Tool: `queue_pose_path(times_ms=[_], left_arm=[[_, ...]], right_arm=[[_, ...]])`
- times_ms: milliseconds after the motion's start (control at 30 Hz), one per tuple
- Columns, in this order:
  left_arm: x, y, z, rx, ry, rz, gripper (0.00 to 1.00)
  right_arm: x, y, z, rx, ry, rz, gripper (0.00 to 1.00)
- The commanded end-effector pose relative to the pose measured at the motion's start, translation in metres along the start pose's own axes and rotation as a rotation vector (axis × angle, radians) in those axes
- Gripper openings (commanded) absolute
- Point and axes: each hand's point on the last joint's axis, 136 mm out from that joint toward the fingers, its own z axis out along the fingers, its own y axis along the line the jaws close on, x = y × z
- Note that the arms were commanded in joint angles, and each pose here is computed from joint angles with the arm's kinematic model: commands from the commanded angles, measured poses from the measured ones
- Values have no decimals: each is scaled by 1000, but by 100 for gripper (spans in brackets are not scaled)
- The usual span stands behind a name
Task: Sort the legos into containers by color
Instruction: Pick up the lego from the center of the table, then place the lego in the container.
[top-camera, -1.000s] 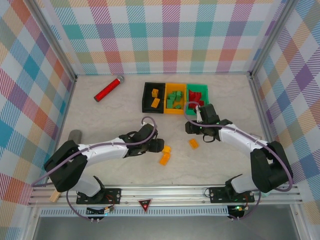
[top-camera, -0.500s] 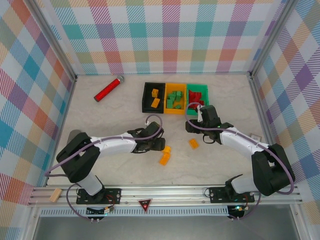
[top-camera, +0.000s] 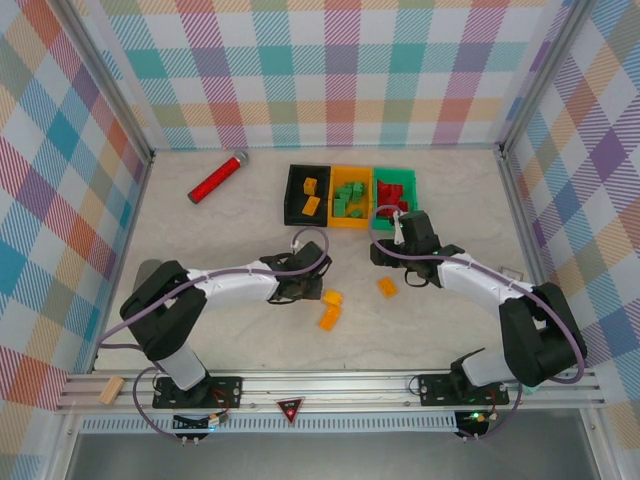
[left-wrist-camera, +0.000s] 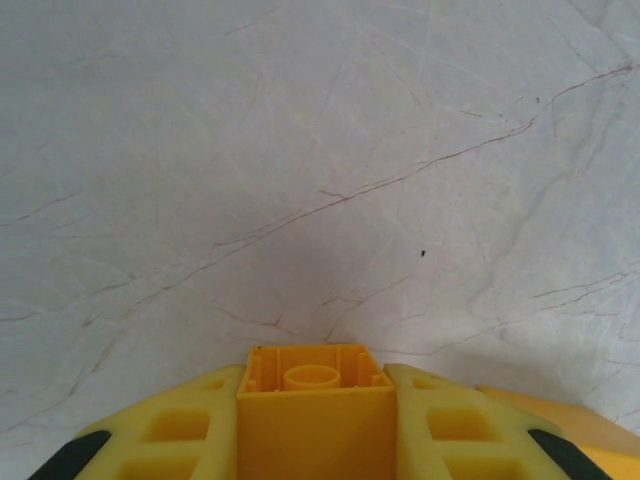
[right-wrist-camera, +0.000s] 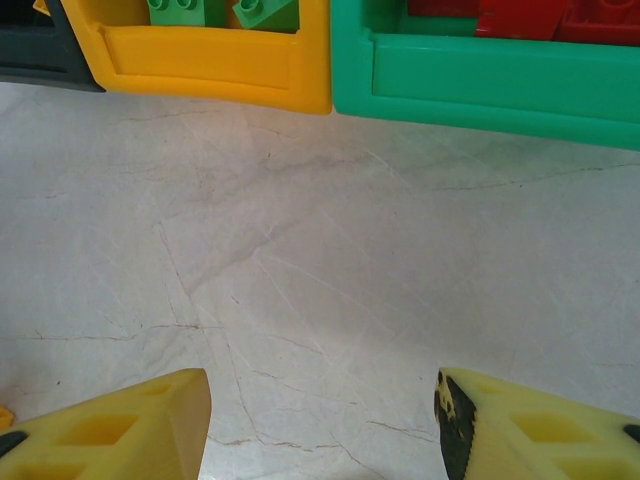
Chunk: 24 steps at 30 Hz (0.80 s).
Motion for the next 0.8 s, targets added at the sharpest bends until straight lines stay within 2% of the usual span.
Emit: queue_pose_path(times_ms=[0, 167, 367, 600, 700, 767], left_arm=[[-17, 8, -27, -36, -67, 0, 26], [-51, 23, -53, -121, -150, 2, 25], [-112, 28, -65, -109, -198, -1, 25], [-195, 26, -50, -12, -257, -32, 29], [-227, 32, -36, -14, -277, -61, 31], [-244, 35, -27, 4, -284, -84, 51]], right_arm=[[1, 5, 4, -16, 3, 2, 62], [0, 6, 2, -27, -6, 5, 62], [-1, 7, 0, -33, -17, 11, 62], [0, 10, 2, -49, -12, 21, 62], [-1, 10, 0, -47, -19, 19, 62], [-1, 9, 0, -45, -18, 19, 62]])
